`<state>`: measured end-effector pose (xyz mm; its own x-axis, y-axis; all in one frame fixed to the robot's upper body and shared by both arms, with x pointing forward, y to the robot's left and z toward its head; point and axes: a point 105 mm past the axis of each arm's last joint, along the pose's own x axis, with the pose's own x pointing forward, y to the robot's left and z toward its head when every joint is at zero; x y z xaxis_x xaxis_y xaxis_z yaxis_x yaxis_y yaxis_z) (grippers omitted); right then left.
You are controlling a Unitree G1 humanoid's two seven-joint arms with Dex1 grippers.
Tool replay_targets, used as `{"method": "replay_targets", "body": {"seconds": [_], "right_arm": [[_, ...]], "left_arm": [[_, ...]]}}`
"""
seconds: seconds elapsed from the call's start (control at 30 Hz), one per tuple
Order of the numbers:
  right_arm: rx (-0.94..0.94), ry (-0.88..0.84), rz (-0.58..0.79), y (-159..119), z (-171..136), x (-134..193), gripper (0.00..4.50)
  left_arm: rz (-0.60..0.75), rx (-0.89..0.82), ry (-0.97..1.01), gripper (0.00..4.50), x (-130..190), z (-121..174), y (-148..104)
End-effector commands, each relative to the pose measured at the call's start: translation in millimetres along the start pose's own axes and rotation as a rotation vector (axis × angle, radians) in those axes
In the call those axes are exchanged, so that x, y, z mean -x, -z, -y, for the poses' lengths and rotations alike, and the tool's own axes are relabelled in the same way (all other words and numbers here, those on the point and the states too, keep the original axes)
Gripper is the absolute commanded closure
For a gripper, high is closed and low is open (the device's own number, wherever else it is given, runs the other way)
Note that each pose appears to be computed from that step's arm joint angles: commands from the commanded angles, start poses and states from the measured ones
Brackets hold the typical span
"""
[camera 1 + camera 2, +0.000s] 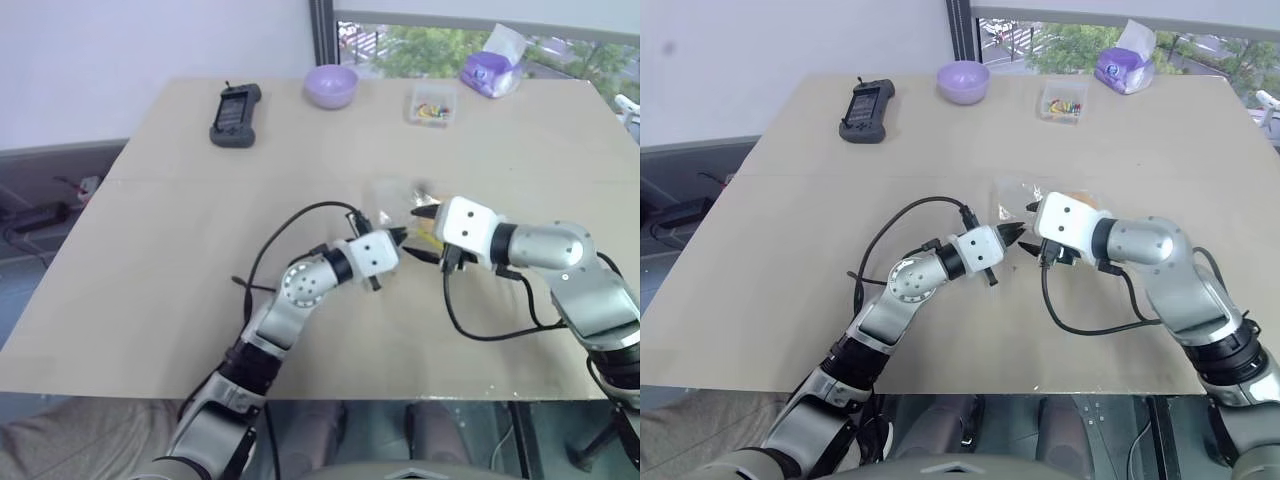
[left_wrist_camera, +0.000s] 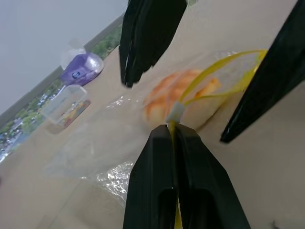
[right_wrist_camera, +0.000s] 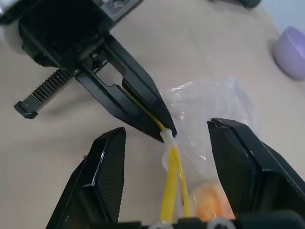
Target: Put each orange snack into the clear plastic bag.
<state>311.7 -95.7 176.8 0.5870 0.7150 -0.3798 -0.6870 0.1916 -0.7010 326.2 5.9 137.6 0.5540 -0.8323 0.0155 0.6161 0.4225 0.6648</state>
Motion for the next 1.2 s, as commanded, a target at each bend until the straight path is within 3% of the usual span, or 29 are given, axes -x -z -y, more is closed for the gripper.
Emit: {"method": "replay_targets", "body": {"seconds": [0.03, 0.3, 0.37, 0.43, 0.87, 0.9, 0.97, 1.2], "right_arm": [[0.129, 0.032, -0.034, 3, 9, 0, 1.54], [0.204, 0.032, -0.063, 11, 10, -2, 1.54], [0.209, 0.029, -0.069, 13, 9, -2, 1.92], [0.207, 0.03, -0.067, 13, 8, -2, 2.66], [0.197, 0.026, -0.007, 0, 1, -7, 2.66], [0.197, 0.025, -0.002, -1, 0, -7, 3.2], [0.198, 0.028, 0.002, -2, 0, -7, 3.74], [0.213, 0.038, 0.0, -3, 0, -4, 3.74]], "left_arm": [[0.063, -0.029, -0.001, 4.5, 0, -4, -17], [0.053, -0.156, 0.04, 4.5, 3, -4, -17], [0.049, -0.176, 0.04, 4.5, 4, -5, -16], [0.045, -0.191, 0.035, 4.5, 5, -5, -16], [0.039, -0.242, 0.036, 4.5, 8, -2, -19], [0.038, -0.243, 0.035, 4.5, 8, -2, -19], [0.034, -0.241, 0.035, 4.5, 8, -1, -18], [0.029, -0.232, 0.033, 4.5, 7, -1, -17]]}}
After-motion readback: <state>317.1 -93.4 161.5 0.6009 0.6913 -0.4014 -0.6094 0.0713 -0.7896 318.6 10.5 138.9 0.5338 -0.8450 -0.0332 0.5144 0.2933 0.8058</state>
